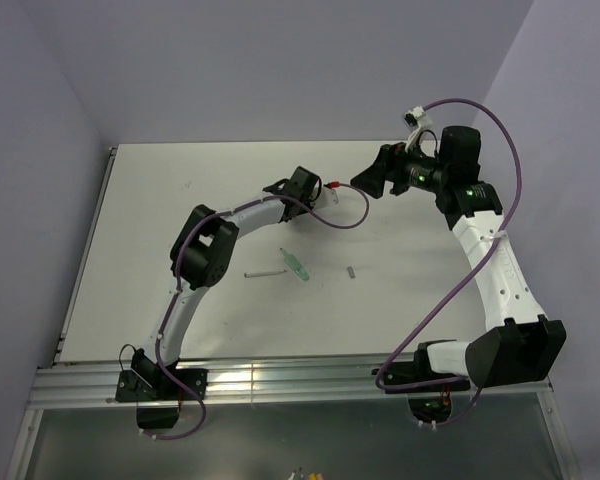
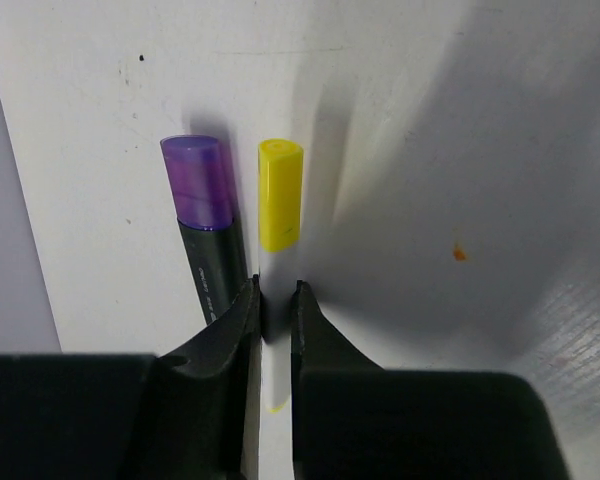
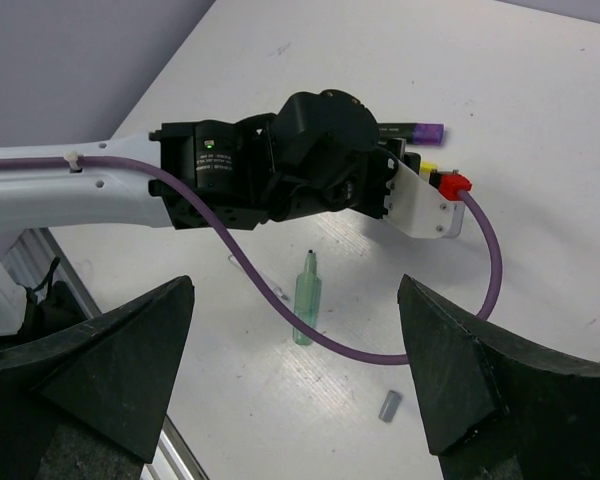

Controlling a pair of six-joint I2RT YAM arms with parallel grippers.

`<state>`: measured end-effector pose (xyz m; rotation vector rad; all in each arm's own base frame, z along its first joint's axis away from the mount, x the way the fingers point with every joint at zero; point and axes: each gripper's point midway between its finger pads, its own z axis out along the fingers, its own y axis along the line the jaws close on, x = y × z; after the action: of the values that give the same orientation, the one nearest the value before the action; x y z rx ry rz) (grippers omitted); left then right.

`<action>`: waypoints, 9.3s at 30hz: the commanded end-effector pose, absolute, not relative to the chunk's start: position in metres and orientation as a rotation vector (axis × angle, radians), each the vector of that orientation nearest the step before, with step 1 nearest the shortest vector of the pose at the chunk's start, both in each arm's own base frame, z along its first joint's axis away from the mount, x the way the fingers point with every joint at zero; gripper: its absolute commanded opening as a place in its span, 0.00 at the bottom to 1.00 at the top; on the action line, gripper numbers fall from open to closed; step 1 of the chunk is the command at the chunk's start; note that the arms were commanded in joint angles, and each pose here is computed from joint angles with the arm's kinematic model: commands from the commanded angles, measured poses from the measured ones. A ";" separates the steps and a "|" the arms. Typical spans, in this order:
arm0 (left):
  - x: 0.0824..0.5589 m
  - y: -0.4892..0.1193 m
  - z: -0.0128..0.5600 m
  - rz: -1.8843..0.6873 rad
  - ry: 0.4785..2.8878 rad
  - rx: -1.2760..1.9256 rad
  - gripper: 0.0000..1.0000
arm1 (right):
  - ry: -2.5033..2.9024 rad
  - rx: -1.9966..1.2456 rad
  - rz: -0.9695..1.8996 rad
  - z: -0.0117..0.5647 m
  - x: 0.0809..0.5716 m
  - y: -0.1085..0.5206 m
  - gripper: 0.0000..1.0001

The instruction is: Insert the pens into the pen caps

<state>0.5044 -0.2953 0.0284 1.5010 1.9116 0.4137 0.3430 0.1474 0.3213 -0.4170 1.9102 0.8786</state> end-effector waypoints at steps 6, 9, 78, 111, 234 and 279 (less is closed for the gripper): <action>0.506 -0.292 0.023 0.427 1.901 1.514 0.21 | 1.900 -0.416 0.893 0.324 0.343 0.146 0.91; 0.506 -0.290 0.022 0.435 1.898 1.521 0.24 | 1.899 -0.419 0.898 0.325 0.343 0.147 0.91; 0.274 -0.259 0.005 -0.229 2.362 1.756 0.40 | 2.190 -0.382 0.645 0.259 0.326 0.071 1.00; 0.314 -0.333 0.409 -1.051 1.609 0.824 0.00 | 1.633 -0.450 1.268 0.407 0.308 0.148 0.95; 0.261 -0.453 0.025 -0.878 1.265 2.263 0.31 | 1.815 -0.097 1.032 0.359 0.341 0.037 0.00; 0.216 -0.384 0.016 -0.196 1.482 2.589 0.45 | 1.795 -0.114 1.029 0.367 0.334 0.036 0.00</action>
<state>0.2216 -0.3816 0.0186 2.5246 1.5206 -0.2589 0.3393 0.0349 0.3411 -0.0491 1.8512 1.0591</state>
